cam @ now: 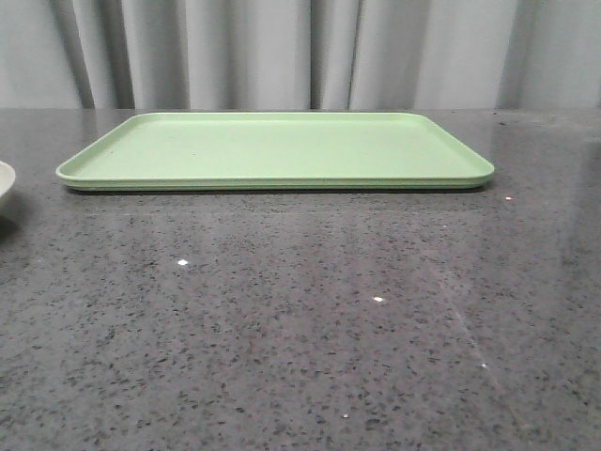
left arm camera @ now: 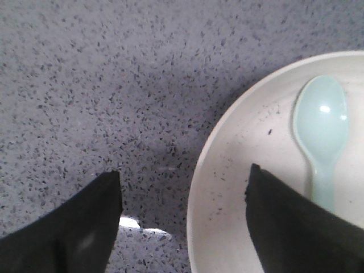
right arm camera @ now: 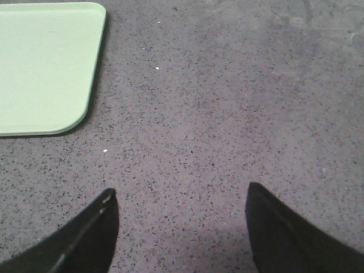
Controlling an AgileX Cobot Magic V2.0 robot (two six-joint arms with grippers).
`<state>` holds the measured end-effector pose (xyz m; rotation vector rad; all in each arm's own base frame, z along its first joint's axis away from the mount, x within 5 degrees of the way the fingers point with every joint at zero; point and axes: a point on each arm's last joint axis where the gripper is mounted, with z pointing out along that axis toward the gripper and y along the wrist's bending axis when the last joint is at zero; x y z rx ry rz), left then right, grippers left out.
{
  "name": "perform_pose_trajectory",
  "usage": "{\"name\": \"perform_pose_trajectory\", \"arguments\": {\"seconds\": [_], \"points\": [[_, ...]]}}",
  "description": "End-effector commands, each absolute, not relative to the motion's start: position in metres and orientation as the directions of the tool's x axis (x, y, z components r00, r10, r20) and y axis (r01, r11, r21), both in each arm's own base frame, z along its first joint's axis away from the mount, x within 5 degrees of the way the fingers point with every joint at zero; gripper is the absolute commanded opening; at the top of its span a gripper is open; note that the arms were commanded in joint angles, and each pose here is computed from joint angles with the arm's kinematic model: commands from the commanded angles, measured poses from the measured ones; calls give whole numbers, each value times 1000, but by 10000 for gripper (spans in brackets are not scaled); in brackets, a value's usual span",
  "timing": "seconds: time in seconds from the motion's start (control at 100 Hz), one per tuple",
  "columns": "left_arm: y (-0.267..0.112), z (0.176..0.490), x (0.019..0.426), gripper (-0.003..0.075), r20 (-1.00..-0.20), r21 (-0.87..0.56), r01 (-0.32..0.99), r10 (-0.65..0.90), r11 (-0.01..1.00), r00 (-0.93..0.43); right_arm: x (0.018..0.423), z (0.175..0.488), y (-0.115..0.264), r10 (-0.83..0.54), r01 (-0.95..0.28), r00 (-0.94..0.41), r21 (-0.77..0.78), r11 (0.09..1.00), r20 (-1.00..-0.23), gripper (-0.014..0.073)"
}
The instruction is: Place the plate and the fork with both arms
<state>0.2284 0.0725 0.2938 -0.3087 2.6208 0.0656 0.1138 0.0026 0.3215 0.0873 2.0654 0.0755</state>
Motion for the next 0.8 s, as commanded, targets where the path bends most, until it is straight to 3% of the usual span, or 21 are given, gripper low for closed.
{"name": "perform_pose_trajectory", "arguments": {"seconds": [0.0,0.27,0.64,0.79], "points": [[75,300,236,461,-512,-17,-225,-202,974,-835,119,339,2,89,22,-381,88,996,-920,489],[78,283,247,445,-452,-22,-223,-208,975,-867,119,339,2,89,22,-382,88,996,-920,489],[81,271,255,276,-423,-22,-218,-207,976,-882,119,339,2,89,22,-382,88,996,-920,489],[81,271,255,169,-423,-22,-218,-207,976,-882,119,339,2,89,22,-382,88,996,-920,489]]}}
